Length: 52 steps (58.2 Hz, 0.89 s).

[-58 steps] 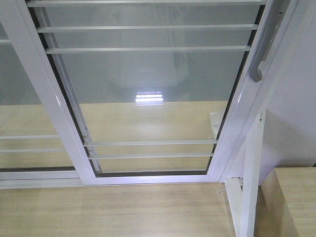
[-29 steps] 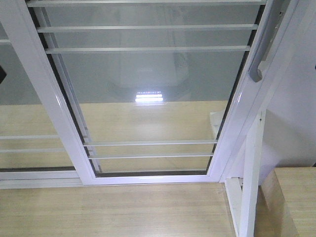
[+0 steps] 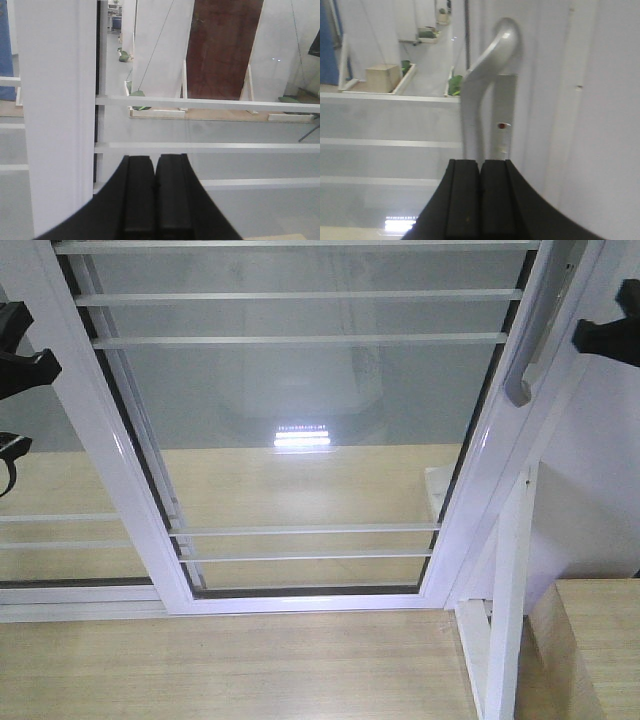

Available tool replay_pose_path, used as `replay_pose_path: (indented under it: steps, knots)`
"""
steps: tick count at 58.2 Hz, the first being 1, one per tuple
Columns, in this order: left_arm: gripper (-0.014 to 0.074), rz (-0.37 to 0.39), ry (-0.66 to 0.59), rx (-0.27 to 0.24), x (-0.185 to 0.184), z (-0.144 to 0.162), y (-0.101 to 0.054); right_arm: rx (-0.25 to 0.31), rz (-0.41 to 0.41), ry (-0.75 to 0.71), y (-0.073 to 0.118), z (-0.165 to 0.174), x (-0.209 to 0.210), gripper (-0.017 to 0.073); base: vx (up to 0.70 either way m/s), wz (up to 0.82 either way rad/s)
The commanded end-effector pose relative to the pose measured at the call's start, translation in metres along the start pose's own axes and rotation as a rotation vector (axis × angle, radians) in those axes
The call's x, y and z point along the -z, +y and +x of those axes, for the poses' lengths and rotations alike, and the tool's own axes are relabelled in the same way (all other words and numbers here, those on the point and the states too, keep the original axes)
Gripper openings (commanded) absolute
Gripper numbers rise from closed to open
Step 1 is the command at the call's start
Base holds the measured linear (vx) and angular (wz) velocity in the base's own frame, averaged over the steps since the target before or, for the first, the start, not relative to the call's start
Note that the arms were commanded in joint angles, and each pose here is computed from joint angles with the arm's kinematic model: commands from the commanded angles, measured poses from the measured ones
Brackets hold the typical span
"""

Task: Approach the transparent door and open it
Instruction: 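Raise both arms, bringing the right gripper to the silver door handle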

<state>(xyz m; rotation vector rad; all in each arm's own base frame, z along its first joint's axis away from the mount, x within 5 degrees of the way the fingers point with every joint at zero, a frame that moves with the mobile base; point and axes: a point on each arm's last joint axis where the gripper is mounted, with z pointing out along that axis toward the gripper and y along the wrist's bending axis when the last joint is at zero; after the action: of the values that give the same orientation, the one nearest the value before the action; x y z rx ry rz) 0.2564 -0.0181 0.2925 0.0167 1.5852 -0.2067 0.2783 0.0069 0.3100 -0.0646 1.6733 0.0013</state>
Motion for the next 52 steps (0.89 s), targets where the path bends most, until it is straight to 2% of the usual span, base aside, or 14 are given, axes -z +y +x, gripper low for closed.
replay_pose_path:
  steps: [1, 5, 15, 27, 37, 48, 52]
  knots:
    - [0.0003, 0.034, -0.146, 0.01, 0.0013, -0.0245, -0.0048, 0.022, -0.053, -0.192, 0.0127, -0.0272, 0.0003, -0.0001, 0.0, 0.0]
    - [0.0004, 0.034, -0.146, 0.006, 0.0013, -0.0244, -0.0048, 0.022, -0.069, -0.196, 0.0169, -0.0262, -0.0013, 0.0, 0.0, 0.0]
    - [0.0035, 0.029, -0.145, -0.064, 0.0013, -0.0243, -0.0048, 0.015, -0.07, -0.195, 0.0177, -0.0257, -0.0018, 0.0001, 0.0, 0.0]
    - [0.0138, 0.029, -0.145, -0.067, 0.0013, -0.0243, -0.0048, 0.017, -0.07, -0.19, 0.0177, -0.0253, -0.0019, 0.0054, 0.0, 0.0]
    - [0.026, 0.027, -0.138, -0.067, 0.0012, -0.0236, -0.0046, 0.018, -0.07, -0.19, 0.0177, -0.0253, -0.0019, 0.0196, 0.0, 0.0]
    - [0.0421, 0.025, -0.135, -0.066, 0.0011, -0.0234, -0.0044, 0.007, -0.065, -0.188, 0.0172, -0.0252, -0.002, 0.045, 0.0, 0.0]
    - [0.0448, 0.024, -0.132, -0.066, 0.0011, -0.0231, -0.0043, 0.014, -0.064, -0.188, 0.0172, -0.025, -0.0022, 0.0504, 0.0, 0.0]
